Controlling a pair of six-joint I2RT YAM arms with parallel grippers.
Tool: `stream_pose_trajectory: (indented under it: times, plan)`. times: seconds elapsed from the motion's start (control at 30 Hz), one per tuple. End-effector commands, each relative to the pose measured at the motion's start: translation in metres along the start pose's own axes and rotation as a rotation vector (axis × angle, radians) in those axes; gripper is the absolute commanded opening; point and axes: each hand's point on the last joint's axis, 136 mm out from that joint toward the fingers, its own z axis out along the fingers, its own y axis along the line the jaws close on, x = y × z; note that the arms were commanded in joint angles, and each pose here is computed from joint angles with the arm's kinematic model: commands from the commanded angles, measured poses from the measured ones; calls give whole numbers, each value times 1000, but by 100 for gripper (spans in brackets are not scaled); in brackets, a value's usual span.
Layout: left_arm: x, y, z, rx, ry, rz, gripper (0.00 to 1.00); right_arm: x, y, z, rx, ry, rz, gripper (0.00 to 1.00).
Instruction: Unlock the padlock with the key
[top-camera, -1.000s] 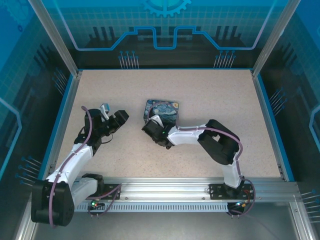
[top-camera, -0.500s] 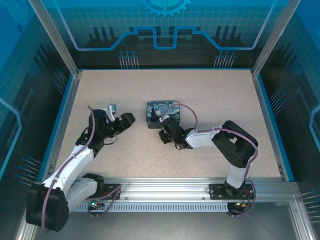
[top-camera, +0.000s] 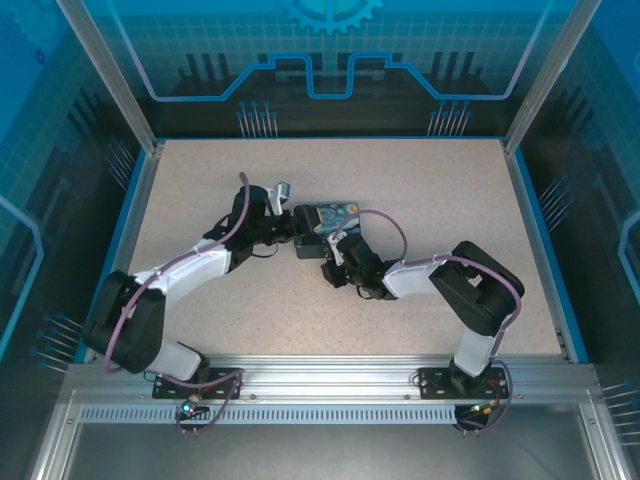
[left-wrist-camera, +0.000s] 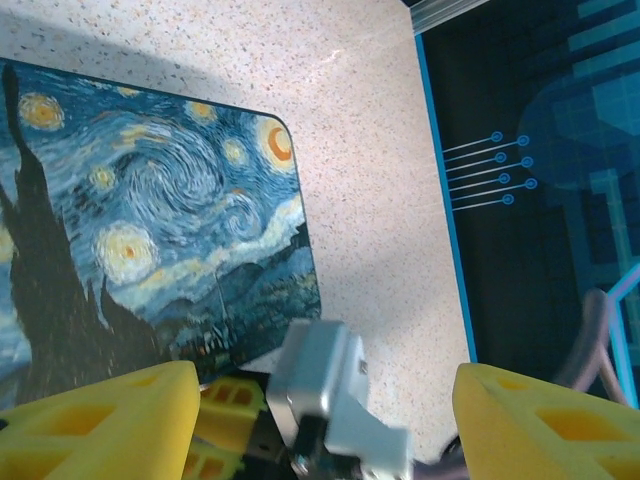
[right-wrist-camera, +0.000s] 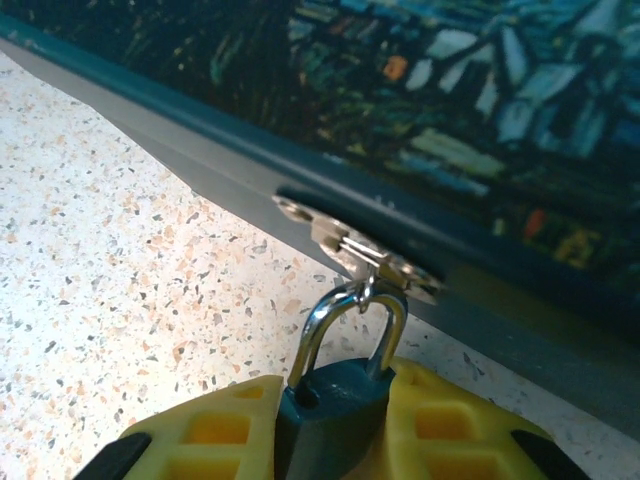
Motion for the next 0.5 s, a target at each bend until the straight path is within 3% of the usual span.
stream_pose_trajectory:
  times: [0.0,0.2,0.47]
  plan:
    - [-5,-9,16,47,23,45,68,4,-3,-6,-28,3,7,6]
    - [7,14,35,18,76,9,68,4,-6,-9,-60,-7,24,6]
    - [32,51,31,-71,101,-22,68,4,-9,-17,-156,-42,97,6]
